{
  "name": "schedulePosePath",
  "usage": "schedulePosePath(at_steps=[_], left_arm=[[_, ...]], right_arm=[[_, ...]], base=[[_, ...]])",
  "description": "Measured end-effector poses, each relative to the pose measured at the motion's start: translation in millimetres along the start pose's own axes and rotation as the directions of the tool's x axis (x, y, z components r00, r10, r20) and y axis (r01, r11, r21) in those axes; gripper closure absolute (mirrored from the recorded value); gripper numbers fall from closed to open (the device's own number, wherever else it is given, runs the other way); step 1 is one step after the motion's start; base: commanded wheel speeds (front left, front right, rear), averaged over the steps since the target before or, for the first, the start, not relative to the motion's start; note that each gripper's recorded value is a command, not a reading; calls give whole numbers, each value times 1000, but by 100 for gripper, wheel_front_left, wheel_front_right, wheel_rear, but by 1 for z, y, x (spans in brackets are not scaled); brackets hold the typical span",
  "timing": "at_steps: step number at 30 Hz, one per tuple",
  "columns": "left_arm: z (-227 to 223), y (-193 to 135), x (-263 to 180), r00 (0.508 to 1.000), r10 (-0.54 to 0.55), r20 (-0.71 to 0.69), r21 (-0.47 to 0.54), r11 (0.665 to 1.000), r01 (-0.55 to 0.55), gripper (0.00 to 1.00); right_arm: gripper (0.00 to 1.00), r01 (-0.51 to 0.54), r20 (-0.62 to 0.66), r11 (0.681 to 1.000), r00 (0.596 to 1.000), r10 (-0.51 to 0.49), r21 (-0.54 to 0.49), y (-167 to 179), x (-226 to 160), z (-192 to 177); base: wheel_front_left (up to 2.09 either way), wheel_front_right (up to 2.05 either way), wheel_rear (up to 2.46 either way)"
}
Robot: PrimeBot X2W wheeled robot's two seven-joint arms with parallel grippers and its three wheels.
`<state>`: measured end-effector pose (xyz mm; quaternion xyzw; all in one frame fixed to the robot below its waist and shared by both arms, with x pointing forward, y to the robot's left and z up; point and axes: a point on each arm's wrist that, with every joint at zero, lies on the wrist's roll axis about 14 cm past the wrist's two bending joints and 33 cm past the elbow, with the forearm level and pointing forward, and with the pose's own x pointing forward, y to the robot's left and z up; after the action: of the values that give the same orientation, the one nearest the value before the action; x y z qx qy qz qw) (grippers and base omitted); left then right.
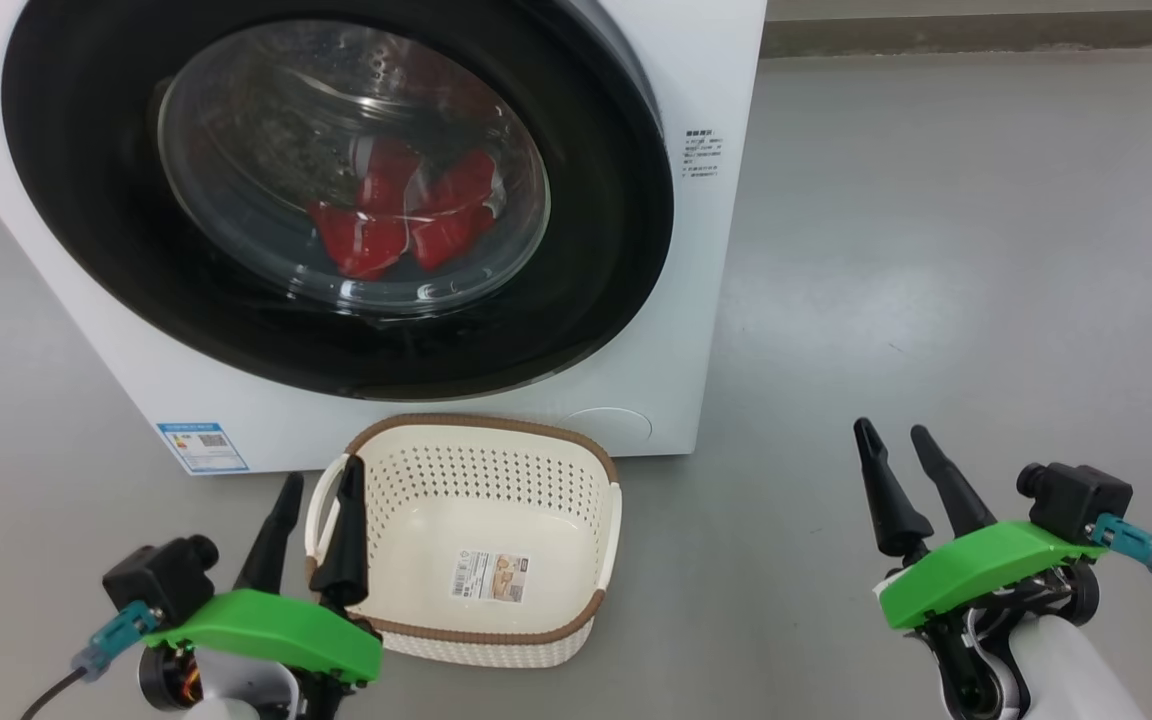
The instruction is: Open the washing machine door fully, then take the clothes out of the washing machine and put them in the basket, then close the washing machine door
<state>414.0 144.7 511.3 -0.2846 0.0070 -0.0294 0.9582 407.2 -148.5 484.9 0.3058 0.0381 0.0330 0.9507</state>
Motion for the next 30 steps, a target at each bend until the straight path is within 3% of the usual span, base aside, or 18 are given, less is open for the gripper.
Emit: schedulePosePath(at_steps=[15,30], left_arm=[[15,-1,8,998,-15,60,167,986,5,0],[23,-9,20,994,-53,92,307,952,23,0]], right_arm=[[0,-52,36,982,998,60,-181,14,12,12],[0,-91,42,931,993,113,-352,23,21,16]], base=[[0,0,0],[0,0,0]])
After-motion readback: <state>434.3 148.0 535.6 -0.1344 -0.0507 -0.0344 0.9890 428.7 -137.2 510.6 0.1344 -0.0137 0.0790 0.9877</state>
